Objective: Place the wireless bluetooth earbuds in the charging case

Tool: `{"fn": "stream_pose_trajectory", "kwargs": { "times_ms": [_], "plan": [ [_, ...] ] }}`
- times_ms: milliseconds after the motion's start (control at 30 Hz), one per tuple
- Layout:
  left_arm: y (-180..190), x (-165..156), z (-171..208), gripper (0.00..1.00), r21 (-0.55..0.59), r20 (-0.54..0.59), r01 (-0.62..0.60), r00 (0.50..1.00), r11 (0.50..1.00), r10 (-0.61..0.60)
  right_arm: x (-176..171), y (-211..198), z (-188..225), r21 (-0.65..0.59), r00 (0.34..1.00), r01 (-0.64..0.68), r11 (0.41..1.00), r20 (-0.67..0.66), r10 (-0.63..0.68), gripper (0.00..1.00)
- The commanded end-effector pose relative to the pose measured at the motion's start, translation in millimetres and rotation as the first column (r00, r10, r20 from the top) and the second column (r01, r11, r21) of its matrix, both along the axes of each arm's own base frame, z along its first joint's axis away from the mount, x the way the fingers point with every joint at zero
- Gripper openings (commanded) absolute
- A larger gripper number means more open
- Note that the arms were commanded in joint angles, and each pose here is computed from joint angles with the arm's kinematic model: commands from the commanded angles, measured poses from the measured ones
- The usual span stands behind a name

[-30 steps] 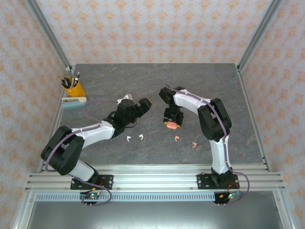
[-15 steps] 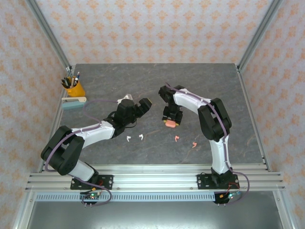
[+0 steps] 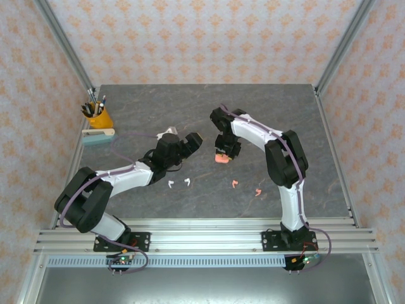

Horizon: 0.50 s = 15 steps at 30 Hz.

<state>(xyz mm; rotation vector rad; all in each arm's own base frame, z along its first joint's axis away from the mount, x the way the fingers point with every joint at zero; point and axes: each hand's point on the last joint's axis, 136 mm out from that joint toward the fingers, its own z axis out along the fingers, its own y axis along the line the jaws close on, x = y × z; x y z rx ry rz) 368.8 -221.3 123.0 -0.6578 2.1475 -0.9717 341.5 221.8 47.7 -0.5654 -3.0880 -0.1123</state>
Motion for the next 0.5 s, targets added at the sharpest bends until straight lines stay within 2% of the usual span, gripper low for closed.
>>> {"fn": "stream_pose_trajectory", "kwargs": {
  "times_ms": [0, 67, 167, 300, 467],
  "plan": [
    [0.1, 2.3, -1.0, 0.95, 0.029, 0.024, 0.000, 1.000, 1.000, -0.001, -4.7, -9.8, -8.4, -0.040, 1.000, 0.011, 0.999, -0.017, -0.011, 0.34],
    [-1.1, 2.1, -1.0, 0.95, 0.029, 0.024, 0.003, 1.000, 1.000, -0.004, -5.0, -9.0, -6.0, -0.034, 1.000, 0.006, 0.999, -0.012, -0.006, 0.40],
    [-1.3, 2.1, -1.6, 0.95, 0.030, 0.023, 0.005, 1.000, 1.000, -0.005, -3.0, -9.7, 3.4, -0.031, 1.000, -0.008, 0.999, 0.011, 0.009, 0.53],
    [-2.0, 2.9, 1.6, 0.95, 0.024, 0.031, 0.006, 1.000, 1.000, -0.006, 0.2, -11.1, 16.7, -0.034, 0.998, -0.052, 0.998, 0.045, 0.054, 0.79],
    [-3.1, 4.4, 3.3, 0.95, 0.025, 0.034, 0.007, 0.999, 1.000, -0.008, 0.9, -7.3, 12.2, -0.041, 0.991, -0.137, 0.990, 0.009, 0.137, 0.93]
  ]
}}
